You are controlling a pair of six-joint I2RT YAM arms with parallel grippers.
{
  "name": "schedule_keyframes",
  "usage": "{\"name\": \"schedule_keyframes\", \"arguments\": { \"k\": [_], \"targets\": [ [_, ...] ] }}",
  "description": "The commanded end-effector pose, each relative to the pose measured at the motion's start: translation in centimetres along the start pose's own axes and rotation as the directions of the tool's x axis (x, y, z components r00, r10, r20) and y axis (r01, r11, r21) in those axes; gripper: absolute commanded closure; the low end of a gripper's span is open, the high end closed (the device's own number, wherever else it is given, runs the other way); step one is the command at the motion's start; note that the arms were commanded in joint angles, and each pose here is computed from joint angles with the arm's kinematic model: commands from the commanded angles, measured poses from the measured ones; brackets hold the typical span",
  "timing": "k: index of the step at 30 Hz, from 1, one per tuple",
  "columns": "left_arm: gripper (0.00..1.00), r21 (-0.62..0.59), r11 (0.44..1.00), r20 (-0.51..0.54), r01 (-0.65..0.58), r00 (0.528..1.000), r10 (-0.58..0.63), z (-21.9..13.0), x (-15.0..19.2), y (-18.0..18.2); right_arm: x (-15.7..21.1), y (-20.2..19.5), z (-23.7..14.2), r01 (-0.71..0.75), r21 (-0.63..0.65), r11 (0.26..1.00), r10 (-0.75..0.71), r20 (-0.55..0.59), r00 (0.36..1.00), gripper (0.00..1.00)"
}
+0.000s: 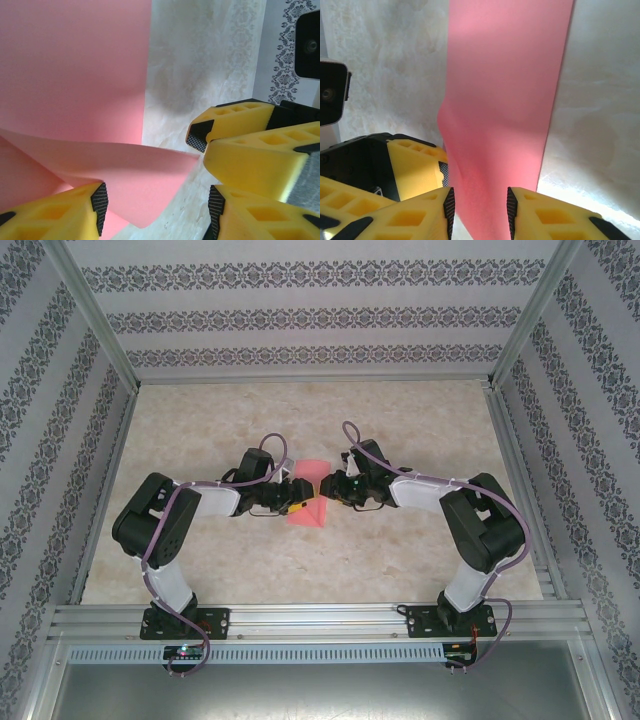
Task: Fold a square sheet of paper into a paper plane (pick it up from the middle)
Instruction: Fold the triangle a second time at the center of the table.
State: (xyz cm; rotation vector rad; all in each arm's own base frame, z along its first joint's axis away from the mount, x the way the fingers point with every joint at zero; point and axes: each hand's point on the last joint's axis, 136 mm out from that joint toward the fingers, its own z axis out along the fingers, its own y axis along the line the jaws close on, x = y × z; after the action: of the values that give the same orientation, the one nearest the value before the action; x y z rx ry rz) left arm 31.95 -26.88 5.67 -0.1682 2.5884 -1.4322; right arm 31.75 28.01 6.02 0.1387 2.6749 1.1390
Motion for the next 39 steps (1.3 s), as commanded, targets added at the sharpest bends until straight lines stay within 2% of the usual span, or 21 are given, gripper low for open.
{"name": "schedule_keyframes", "arguments": {
  "k": [1, 12, 16, 22, 28, 32, 39],
  "targets": [
    [0.44, 0.027, 0.999, 0.000, -0.038, 0.999, 0.038, 0.5, -0.4, -0.9, -0.2, 1.1, -0.1, 0.015, -0.052, 0.999, -0.015, -0.004, 1.000, 0.65],
    [0.51, 0.022, 0.999, -0.005, -0.037, 0.999, 0.037, 0.5, -0.4, -1.0, 0.1, 1.1, 0.8, 0.022, -0.062, 0.998, -0.024, -0.043, 0.999, 0.70],
    [0.52, 0.023, 0.999, -0.003, -0.036, 0.999, 0.037, 0.5, -0.5, -1.1, 0.0, 1.0, 1.0, 0.029, -0.056, 0.998, -0.032, -0.053, 0.998, 0.78],
    [0.54, 0.021, 0.999, -0.006, -0.034, 0.999, 0.035, 0.5, -0.5, -1.1, -0.7, 1.1, 1.1, 0.044, -0.044, 0.998, -0.046, -0.048, 0.998, 0.83],
    [0.55, 0.029, 0.999, -0.001, -0.040, 0.999, 0.040, 0.2, -0.7, -1.7, -0.8, 0.1, 1.1, 0.048, -0.007, 0.999, -0.049, -0.042, 0.998, 0.96],
    [0.55, 0.041, 0.996, 0.001, -0.079, 0.997, 0.079, -0.2, -0.6, -3.0, -0.7, -0.9, 1.1, 0.061, 0.031, 0.998, -0.060, -0.042, 0.997, 0.98],
    [0.57, -0.016, 0.991, -0.022, -0.134, 0.991, 0.134, 0.3, -0.1, -3.4, -0.9, -1.9, 1.8, 0.073, 0.057, 0.996, -0.070, -0.052, 0.996, 0.99]
  ]
}}
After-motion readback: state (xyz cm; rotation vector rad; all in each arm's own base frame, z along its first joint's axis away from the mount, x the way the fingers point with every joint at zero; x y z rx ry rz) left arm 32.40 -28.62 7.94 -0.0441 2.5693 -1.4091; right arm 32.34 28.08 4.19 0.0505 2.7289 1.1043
